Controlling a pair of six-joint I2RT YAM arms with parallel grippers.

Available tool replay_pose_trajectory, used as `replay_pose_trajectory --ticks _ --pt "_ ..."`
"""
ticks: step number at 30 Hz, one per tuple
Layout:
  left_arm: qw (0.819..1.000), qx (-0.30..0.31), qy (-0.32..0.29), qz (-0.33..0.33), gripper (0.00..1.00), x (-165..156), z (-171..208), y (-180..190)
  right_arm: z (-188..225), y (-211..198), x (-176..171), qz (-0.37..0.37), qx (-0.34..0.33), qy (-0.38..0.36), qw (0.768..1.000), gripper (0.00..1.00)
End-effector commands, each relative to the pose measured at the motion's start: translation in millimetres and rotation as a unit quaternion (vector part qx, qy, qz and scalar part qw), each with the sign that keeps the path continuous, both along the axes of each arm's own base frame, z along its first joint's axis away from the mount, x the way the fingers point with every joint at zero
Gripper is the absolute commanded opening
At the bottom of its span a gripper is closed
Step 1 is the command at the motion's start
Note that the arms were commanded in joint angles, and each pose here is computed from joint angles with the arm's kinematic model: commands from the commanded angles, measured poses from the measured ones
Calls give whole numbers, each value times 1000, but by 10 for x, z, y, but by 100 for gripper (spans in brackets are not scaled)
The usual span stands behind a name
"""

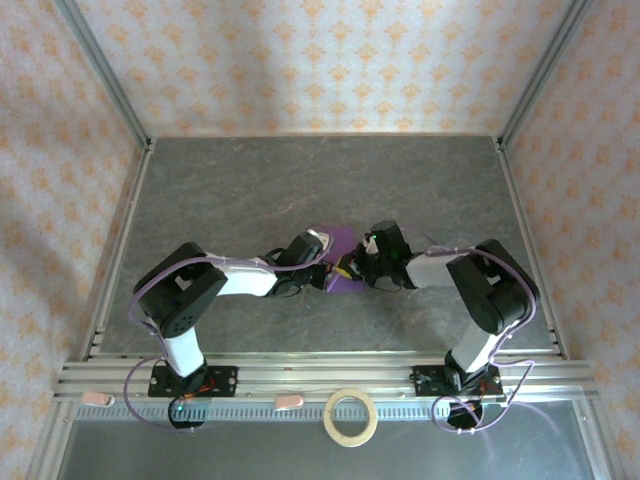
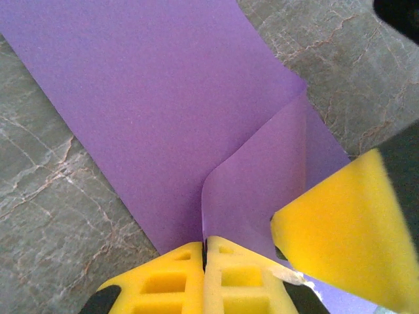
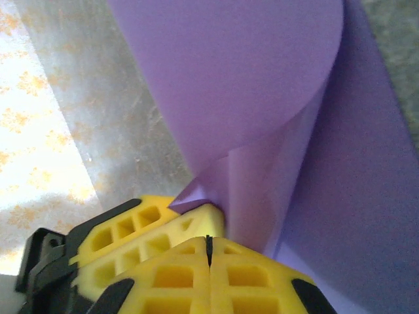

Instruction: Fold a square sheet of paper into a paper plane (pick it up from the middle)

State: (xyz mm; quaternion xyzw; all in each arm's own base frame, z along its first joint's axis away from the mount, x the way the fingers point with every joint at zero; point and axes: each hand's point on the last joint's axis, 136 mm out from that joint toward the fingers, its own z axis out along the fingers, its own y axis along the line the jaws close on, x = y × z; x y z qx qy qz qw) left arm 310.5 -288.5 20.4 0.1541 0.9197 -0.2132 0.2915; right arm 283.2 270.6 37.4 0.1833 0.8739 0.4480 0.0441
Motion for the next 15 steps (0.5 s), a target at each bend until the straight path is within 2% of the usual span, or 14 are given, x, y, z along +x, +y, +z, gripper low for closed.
replay_pose_trajectory --ticks 1,8,15 --pt "999 30 23 4 4 -68 -206 155 -142 -48 -49 0 -25 10 1000 0" --pt "999 35 24 5 4 -80 -221 183 -327 -160 -159 -8 -47 33 998 0" --pt "999 37 25 2 4 -91 -227 188 -26 -81 13 -8 -31 -4 999 0"
